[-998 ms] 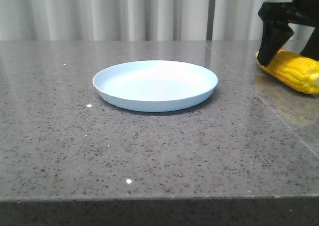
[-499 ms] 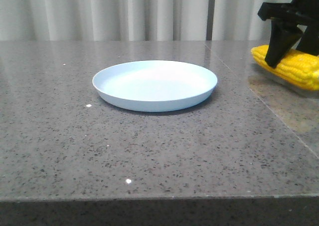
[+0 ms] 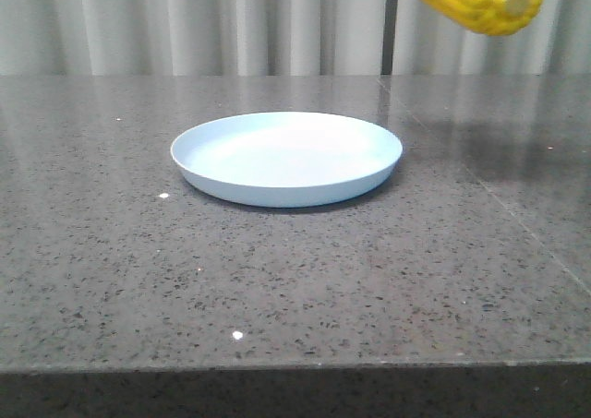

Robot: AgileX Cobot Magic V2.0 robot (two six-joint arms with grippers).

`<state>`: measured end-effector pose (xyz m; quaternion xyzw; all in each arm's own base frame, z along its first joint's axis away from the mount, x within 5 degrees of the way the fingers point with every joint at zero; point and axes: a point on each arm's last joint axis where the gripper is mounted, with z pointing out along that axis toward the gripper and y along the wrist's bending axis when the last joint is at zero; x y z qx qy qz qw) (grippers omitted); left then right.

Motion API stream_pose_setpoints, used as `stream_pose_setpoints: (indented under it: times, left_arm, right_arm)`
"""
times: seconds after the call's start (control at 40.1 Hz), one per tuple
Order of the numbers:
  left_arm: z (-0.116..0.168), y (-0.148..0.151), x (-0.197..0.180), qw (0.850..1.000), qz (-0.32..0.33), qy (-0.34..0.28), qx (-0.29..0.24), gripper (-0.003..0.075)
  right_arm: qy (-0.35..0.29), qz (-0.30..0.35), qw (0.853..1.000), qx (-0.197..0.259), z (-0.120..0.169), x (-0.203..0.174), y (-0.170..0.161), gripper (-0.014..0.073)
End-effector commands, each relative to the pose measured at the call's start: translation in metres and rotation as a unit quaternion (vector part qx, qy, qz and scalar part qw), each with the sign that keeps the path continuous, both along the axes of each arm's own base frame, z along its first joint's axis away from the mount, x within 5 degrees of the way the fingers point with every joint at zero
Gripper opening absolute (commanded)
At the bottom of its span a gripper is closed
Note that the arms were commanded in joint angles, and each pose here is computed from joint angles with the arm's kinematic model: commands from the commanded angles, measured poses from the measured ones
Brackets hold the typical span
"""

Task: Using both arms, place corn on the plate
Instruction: 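Lift the corn with the right gripper and carry it over the plate, then lower the corn onto the plate, open the right gripper, withdraw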

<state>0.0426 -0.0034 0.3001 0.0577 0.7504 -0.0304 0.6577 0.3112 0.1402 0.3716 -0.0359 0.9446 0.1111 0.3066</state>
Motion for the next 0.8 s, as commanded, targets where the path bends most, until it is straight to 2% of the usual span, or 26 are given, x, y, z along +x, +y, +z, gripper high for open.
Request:
stream_pose_setpoints:
  times: [0.0, 0.2, 0.424, 0.474, 0.549, 0.724, 0.774]
  left_arm:
    - [0.014, -0.001, 0.0, 0.999, -0.002, -0.042, -0.012, -0.002]
    - [0.014, -0.001, 0.0, 0.999, -0.002, -0.042, -0.012, -0.002]
    - [0.014, -0.001, 0.0, 0.999, -0.002, -0.042, -0.012, -0.002]
    - [0.014, -0.001, 0.0, 0.999, -0.002, -0.042, -0.012, -0.002]
    - [0.014, -0.001, 0.0, 0.999, -0.002, -0.042, -0.012, -0.002]
    - [0.014, -0.001, 0.0, 0.999, -0.002, -0.042, -0.012, -0.002]
    - [0.014, -0.001, 0.0, 0.999, -0.002, -0.042, -0.012, -0.002]
  right_arm:
    - [-0.04, 0.006, 0.999, 0.022, 0.014, -0.007, 0.03, 0.0151]
    - [-0.01, 0.013, 0.999, 0.044, -0.021, 0.003, 0.081, 0.0151]
    - [0.02, 0.011, 0.999, 0.05, -0.049, 0.014, 0.098, 0.0156]
    - [0.027, 0.01, 0.998, 0.049, -0.052, 0.014, 0.1, 0.0181]
    - [0.034, 0.01, 0.998, 0.049, -0.056, 0.014, 0.101, 0.026]
    - [0.039, 0.009, 0.998, 0.056, -0.055, 0.013, 0.102, 0.0551]
    - [0.034, 0.01, 0.998, 0.06, -0.05, 0.012, 0.101, 0.0594]
